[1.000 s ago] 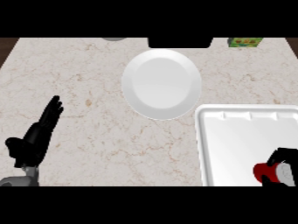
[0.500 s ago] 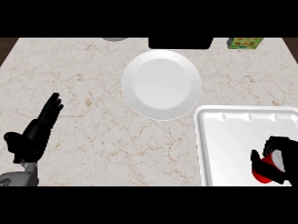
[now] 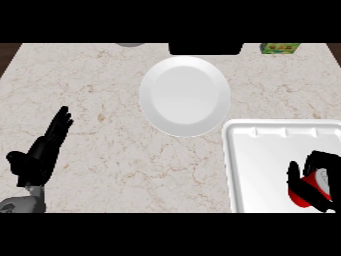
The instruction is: Pick the can from the tray and place it in the plate
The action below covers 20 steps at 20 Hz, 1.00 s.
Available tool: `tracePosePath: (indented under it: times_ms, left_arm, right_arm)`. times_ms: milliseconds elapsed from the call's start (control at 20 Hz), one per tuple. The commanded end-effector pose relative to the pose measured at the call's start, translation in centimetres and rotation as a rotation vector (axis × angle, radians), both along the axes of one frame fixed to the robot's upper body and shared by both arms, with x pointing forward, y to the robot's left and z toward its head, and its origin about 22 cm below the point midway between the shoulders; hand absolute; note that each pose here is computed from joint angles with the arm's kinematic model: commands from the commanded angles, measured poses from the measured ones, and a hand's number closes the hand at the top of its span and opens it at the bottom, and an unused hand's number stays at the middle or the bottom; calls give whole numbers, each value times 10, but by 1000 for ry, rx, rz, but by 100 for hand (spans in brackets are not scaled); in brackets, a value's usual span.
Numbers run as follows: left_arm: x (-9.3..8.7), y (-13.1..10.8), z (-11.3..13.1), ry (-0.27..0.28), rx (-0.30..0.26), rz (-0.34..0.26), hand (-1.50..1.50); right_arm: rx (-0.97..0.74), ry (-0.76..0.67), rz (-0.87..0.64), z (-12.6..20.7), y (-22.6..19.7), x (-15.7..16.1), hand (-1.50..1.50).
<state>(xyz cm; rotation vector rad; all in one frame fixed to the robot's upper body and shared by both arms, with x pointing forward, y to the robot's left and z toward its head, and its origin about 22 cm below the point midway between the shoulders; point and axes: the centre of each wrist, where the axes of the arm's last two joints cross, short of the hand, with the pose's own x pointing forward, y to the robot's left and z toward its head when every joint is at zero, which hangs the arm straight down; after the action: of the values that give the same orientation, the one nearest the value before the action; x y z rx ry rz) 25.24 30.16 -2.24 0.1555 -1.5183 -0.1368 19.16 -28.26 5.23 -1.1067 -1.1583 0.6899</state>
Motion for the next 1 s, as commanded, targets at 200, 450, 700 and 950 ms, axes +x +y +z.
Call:
tracePosePath:
  times_ms: [200, 450, 700, 950]
  left_arm:
    - [4, 5, 1, 10, -7, 12, 0]
    - [-1, 15, 5, -9, -7, -16, 0]
    - [-4, 6, -12, -3, 2, -9, 0]
    - [-7, 3, -2, 8, -3, -4, 0]
  right_arm:
    - [-19, -259, 21, 60, 17, -13, 150]
    - [-48, -376, 43, 92, 33, -2, 150]
    - [-1, -382, 105, 98, 84, 25, 150]
    - [-2, -356, 113, 115, 106, 66, 150]
